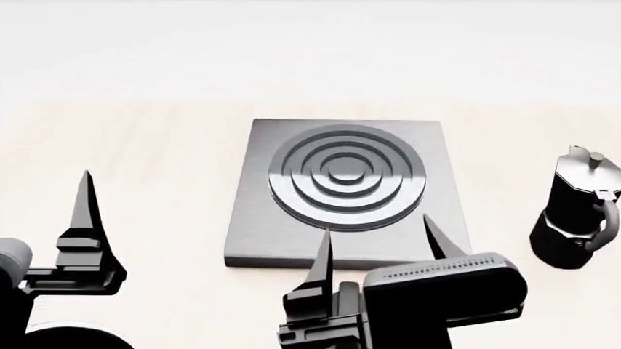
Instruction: Turn on the stove.
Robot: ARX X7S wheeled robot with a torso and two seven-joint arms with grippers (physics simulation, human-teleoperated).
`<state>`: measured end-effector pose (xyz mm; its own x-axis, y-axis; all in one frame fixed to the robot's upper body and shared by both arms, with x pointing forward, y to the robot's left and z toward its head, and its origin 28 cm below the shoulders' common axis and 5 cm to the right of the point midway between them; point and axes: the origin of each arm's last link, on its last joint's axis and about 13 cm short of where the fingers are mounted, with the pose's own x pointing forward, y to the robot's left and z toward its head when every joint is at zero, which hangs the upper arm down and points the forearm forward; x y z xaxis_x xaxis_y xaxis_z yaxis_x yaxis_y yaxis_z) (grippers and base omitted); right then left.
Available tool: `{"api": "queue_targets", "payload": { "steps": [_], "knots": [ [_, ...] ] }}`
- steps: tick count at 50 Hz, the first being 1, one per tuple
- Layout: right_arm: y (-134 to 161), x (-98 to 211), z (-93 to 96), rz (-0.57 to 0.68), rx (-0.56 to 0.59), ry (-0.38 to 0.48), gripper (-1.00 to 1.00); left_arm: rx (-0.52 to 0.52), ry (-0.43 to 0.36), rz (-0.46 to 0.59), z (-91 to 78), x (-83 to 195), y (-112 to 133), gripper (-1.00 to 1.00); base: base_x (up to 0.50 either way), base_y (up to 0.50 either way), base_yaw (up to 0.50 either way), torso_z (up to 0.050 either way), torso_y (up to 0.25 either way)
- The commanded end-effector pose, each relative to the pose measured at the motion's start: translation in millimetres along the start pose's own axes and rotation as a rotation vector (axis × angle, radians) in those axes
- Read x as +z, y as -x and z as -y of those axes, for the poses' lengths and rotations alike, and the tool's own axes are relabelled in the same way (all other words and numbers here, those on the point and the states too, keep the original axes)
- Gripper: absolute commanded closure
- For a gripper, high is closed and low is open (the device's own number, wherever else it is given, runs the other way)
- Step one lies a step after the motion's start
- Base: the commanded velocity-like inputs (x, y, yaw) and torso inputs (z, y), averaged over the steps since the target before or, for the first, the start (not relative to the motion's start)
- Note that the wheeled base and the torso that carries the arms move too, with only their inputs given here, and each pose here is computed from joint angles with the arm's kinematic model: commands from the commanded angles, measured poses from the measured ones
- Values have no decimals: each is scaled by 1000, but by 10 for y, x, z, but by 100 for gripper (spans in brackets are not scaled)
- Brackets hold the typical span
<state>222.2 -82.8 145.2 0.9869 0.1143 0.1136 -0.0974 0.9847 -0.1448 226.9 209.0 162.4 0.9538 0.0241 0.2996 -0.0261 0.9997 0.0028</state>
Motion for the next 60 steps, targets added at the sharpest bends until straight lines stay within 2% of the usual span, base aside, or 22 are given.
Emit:
{"api": "queue_targets", "payload": {
  "steps": [1, 26, 31, 36, 42, 51, 60],
  "knots": [
    [-43, -68, -27, -70, 25, -22, -100, 1, 1, -1, -3, -7, -4, -100, 0, 0, 0, 0, 0],
    [-132, -269, -71, -259, 48, -86, -100, 1, -1, -6, -1, -25, -12, -100, 0, 0, 0, 0, 0],
    [-142, -310, -71, -274, 46, -69, -100, 0, -2, -7, 1, -34, -14, -100, 0, 0, 0, 0, 0],
    [-155, -335, -74, -306, 55, -97, -100, 1, 0, -7, -2, -26, -12, -100, 0, 0, 0, 0, 0],
    [-161, -359, -82, -331, 50, -84, -100, 1, 0, -9, -3, -41, -15, -100, 0, 0, 0, 0, 0],
    [-154, -382, -73, -387, 53, -122, -100, 2, 0, -10, -3, -42, -16, -100, 0, 0, 0, 0, 0],
    [-166, -425, -74, -416, 50, -121, -100, 3, -1, -13, -5, -48, -18, -100, 0, 0, 0, 0, 0]
  ]
}}
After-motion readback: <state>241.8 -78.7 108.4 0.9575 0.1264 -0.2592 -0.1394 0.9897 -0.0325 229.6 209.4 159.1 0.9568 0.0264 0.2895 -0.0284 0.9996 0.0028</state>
